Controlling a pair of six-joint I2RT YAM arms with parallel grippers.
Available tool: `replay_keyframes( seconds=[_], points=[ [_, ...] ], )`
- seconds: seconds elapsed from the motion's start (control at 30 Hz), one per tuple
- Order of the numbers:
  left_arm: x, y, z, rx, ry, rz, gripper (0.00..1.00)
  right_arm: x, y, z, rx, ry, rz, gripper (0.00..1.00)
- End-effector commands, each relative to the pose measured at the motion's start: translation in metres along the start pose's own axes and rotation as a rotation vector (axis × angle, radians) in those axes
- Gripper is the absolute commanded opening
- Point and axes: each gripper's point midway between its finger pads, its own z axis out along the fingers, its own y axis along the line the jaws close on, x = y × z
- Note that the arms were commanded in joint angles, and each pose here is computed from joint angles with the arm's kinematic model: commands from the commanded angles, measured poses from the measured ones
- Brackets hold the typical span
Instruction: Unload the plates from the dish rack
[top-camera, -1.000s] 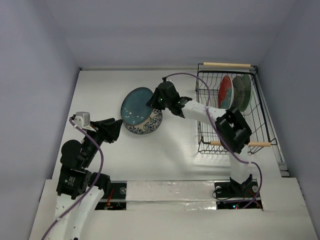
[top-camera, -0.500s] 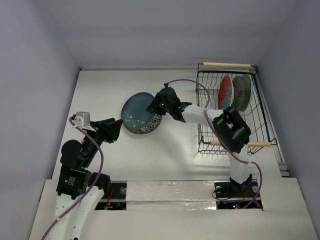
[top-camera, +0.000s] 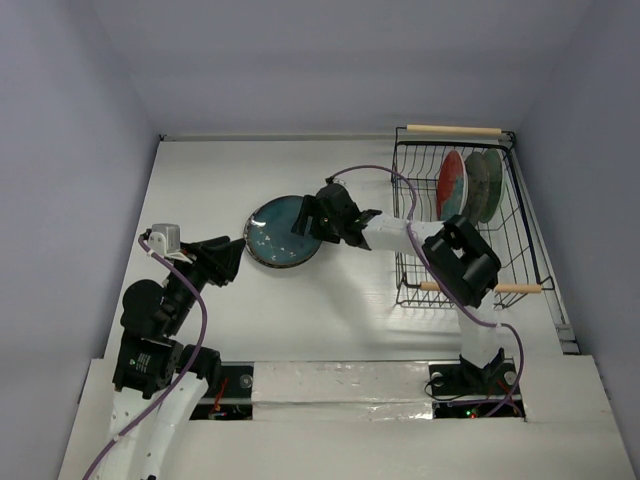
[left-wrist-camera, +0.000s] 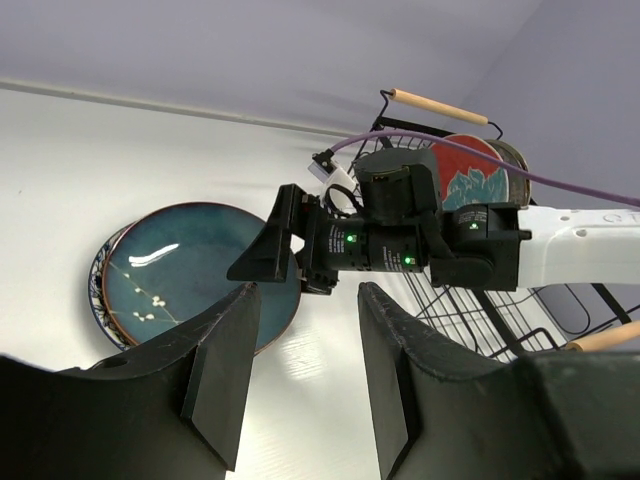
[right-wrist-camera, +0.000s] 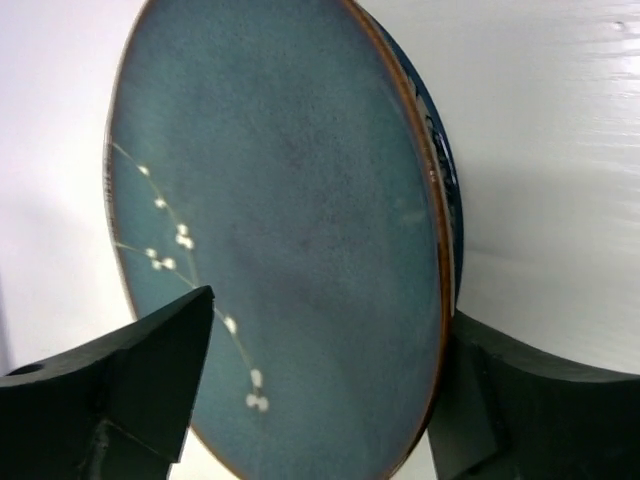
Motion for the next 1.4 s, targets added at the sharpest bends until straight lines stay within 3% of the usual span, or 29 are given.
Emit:
replay_keyframes(
  seconds=[0.0, 0.33, 0.7, 0.8, 0.9, 0.93, 1.0, 1.03, 1.1, 1.27, 1.37],
  points=[
    [-0.012, -0.007, 0.000, 0.030, -0.041, 0.009, 0.41, -0.031, 0.023, -0.017, 0.033, -0.093, -0.119, 0.87],
    [-0.013, -0.006, -0.001, 0.025, -0.048, 0.011, 0.41, -0.016, -0.014, -0.021, 0.285, -0.027, -0.325, 0.94],
    [-0.014, -0.006, -0.001, 0.024, -0.051, 0.011, 0.41, -0.031, -0.004, -0.046, 0.314, -0.070, -0.385, 0.98],
    [-0.013, -0.006, 0.000, 0.024, -0.047, 0.011, 0.41, -0.055, 0.017, -0.081, 0.249, -0.163, -0.369, 0.89],
    [-0.013, -0.006, 0.000, 0.023, -0.048, 0.011, 0.41, -0.089, 0.043, -0.132, 0.168, -0.289, -0.367, 0.70],
    [-0.013, -0.006, 0.000, 0.024, -0.047, 0.011, 0.41, -0.102, 0.041, -0.147, 0.199, -0.342, -0.377, 0.43],
    [-0.013, -0.006, 0.000, 0.024, -0.047, 0.012, 0.41, -0.128, 0.044, -0.191, 0.217, -0.440, -0.364, 0.22],
    [-0.014, -0.007, -0.001, 0.027, -0.049, 0.011, 0.41, -0.146, 0.024, -0.208, 0.303, -0.485, -0.354, 0.06],
    [-0.014, -0.007, -0.001, 0.029, -0.050, 0.013, 0.37, -0.168, 0.003, -0.237, 0.374, -0.546, -0.320, 0.00],
    [-0.018, -0.008, -0.005, 0.026, -0.068, 0.015, 0.19, -0.223, -0.086, -0.320, 0.559, -0.701, -0.177, 0.00],
    [-0.020, -0.007, -0.007, 0.020, -0.078, 0.016, 0.14, -0.229, -0.129, -0.350, 0.721, -0.745, -0.132, 0.00]
  ],
)
